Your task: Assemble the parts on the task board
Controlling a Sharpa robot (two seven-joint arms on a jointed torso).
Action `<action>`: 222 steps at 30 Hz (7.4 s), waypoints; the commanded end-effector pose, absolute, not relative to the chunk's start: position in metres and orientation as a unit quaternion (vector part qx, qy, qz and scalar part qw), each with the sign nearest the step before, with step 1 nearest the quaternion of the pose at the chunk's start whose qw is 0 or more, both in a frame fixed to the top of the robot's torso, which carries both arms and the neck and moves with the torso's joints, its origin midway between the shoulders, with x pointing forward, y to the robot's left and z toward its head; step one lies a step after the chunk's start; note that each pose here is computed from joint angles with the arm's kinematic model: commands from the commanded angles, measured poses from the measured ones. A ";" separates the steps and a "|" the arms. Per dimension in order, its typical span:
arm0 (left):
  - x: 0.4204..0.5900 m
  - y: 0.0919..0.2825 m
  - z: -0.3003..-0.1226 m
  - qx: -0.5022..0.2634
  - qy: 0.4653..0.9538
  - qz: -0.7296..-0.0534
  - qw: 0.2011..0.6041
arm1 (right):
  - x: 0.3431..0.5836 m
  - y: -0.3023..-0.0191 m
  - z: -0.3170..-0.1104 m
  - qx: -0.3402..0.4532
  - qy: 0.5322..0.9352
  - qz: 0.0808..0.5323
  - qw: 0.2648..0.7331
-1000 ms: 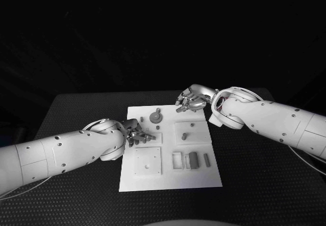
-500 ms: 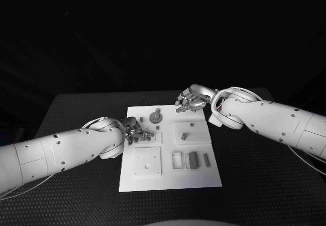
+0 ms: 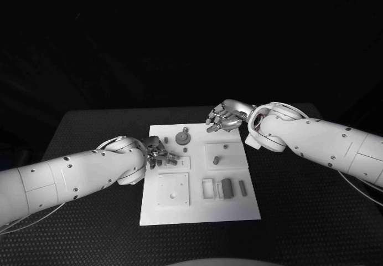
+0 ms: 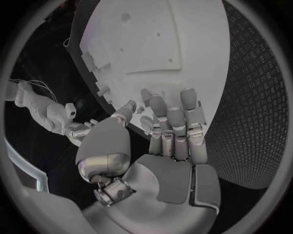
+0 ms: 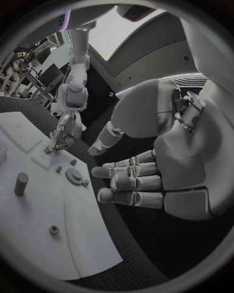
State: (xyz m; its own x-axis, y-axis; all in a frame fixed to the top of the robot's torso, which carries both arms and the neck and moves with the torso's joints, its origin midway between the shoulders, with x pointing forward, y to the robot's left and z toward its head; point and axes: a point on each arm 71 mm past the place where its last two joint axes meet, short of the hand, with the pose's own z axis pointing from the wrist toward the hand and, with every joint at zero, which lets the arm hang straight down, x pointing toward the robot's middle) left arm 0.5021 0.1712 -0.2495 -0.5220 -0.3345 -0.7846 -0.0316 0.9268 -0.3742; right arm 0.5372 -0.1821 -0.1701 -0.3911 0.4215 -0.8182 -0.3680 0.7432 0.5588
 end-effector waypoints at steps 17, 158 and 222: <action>0.503 0.167 -0.249 -0.116 0.857 -0.174 0.472 | 0.537 -0.181 -0.172 0.014 0.759 0.359 0.544; 0.471 0.165 -0.261 -0.123 0.739 -0.224 0.623 | 0.540 -0.193 -0.174 0.025 0.762 0.349 0.546; 0.468 0.166 -0.279 -0.101 0.772 -0.194 0.597 | 0.541 -0.191 -0.175 0.024 0.763 0.350 0.544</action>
